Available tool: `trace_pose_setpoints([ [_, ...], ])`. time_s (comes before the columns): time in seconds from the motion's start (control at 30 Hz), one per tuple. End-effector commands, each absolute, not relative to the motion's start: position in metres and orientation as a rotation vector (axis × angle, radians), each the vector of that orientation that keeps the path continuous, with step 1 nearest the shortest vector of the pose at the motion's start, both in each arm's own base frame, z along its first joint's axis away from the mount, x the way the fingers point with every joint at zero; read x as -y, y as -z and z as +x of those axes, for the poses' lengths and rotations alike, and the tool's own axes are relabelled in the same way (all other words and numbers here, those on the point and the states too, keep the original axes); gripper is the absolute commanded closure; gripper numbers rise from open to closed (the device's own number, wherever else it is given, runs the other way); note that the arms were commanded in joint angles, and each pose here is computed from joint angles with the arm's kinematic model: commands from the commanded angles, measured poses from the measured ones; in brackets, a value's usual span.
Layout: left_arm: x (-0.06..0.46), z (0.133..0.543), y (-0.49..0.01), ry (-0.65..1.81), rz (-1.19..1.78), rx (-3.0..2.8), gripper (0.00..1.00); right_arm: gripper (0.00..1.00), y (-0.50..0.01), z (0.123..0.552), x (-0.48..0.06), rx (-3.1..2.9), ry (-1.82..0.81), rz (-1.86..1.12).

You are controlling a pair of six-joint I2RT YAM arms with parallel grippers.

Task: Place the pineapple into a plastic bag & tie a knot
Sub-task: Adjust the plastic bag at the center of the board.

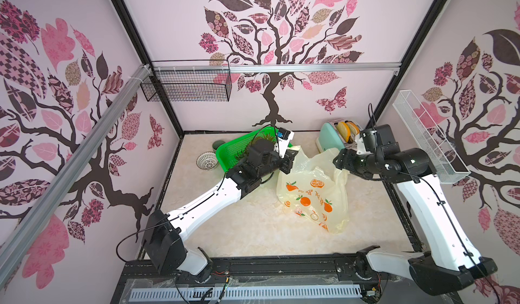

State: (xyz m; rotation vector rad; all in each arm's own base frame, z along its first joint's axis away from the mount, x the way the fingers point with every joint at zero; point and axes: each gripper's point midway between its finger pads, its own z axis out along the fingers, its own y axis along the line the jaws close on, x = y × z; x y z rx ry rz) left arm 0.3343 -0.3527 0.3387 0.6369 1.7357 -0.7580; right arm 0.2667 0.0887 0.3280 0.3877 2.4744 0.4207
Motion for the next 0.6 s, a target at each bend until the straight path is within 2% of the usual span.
trace_pose_setpoints([
  [0.0,0.351,0.333,-0.348,0.758,0.622,-1.711,1.0,0.4,-0.324,0.263,-0.083,-2.467,-0.385,0.395],
  [0.07,0.351,0.333,-0.35,0.759,0.618,-1.705,1.0,0.48,-0.325,0.269,-0.081,-2.459,-0.355,0.381],
  [0.1,0.351,0.333,-0.354,0.761,0.612,-1.697,1.0,0.56,-0.327,0.274,-0.081,-2.452,-0.344,0.37],
  [0.13,0.351,0.335,-0.356,0.761,0.604,-1.689,1.0,0.66,-0.329,0.278,-0.082,-2.443,-0.34,0.355],
  [0.2,0.352,0.339,-0.368,0.759,0.58,-1.654,1.0,0.95,-0.345,0.289,-0.083,-2.387,-0.336,0.319],
  [0.23,0.353,0.343,-0.376,0.753,0.566,-1.633,1.0,1.0,-0.356,0.295,-0.085,-2.352,-0.344,0.297],
  [0.37,0.353,0.356,-0.449,0.737,0.486,-1.452,1.0,1.0,-0.454,0.305,-0.099,-2.067,-0.438,0.082],
  [0.47,0.34,0.34,-0.517,0.781,0.439,-1.245,1.0,1.0,-0.528,0.284,-0.107,-1.757,-0.499,-0.096],
  [0.53,0.333,0.328,-0.523,0.811,0.433,-1.2,1.0,1.0,-0.535,0.263,-0.112,-1.616,-0.532,-0.185],
  [0.57,0.33,0.323,-0.51,0.816,0.439,-1.219,1.0,1.0,-0.525,0.254,-0.113,-1.573,-0.55,-0.21],
])
